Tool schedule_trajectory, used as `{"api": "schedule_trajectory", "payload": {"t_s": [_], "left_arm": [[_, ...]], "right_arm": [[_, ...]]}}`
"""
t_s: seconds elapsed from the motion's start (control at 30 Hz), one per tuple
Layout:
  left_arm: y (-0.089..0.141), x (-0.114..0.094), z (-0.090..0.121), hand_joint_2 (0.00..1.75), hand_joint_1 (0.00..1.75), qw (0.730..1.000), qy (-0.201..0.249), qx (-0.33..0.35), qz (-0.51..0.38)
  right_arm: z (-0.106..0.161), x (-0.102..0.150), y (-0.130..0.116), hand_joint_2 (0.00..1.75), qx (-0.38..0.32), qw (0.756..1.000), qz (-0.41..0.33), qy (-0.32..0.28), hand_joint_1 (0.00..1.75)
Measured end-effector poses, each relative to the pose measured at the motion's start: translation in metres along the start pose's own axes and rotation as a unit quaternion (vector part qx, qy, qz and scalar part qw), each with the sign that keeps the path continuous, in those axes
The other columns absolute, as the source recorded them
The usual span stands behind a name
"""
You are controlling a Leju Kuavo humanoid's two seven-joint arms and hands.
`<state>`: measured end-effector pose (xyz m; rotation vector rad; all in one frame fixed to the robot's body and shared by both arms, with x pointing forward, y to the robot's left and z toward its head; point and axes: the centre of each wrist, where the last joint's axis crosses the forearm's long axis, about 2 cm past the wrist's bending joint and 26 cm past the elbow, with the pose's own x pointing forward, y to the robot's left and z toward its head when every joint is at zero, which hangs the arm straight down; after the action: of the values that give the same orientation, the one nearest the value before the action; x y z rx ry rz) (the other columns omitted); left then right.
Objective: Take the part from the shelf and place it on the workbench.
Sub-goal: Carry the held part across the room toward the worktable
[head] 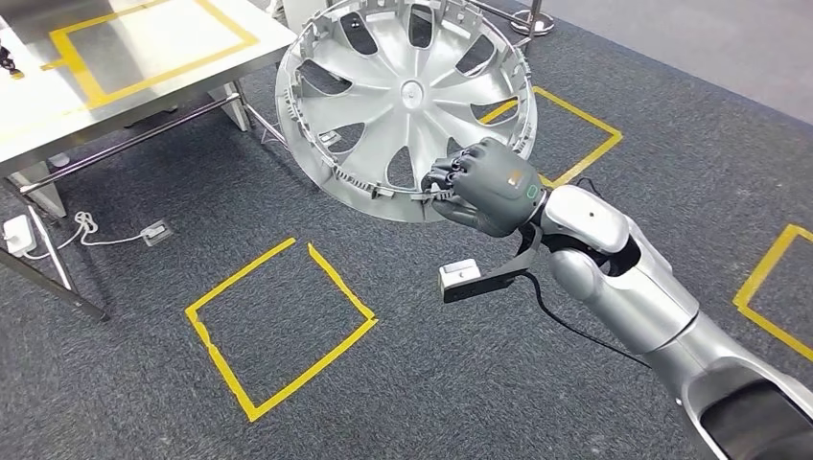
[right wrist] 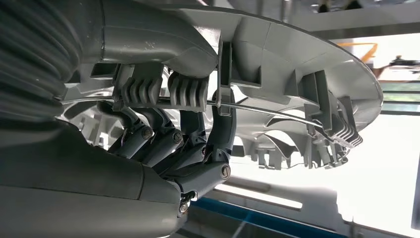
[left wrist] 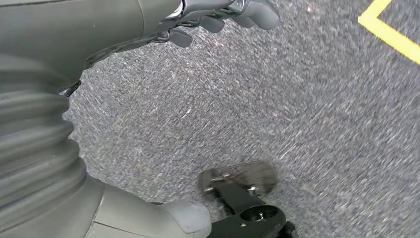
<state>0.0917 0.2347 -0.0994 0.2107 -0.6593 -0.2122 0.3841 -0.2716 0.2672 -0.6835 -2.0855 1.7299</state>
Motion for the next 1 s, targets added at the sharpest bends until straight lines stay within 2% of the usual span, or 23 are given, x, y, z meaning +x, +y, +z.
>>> {"api": "schedule_trajectory", "payload": {"t_s": [0.33,0.6,1.0], "left_arm": [[0.004,0.004,-0.003,1.75,0.0,0.998,-0.045,0.038,-0.01],[0.003,0.009,-0.004,1.75,0.0,0.999,-0.038,0.037,-0.01],[0.003,0.01,-0.005,1.75,0.0,0.999,-0.037,0.029,-0.009]], "right_arm": [[0.002,0.001,0.003,1.75,0.002,1.0,0.001,-0.007,1.75],[0.007,0.002,0.012,1.75,0.007,1.0,-0.004,-0.003,1.75],[0.008,-0.002,0.013,1.75,0.006,1.0,0.002,0.003,1.75]]}}
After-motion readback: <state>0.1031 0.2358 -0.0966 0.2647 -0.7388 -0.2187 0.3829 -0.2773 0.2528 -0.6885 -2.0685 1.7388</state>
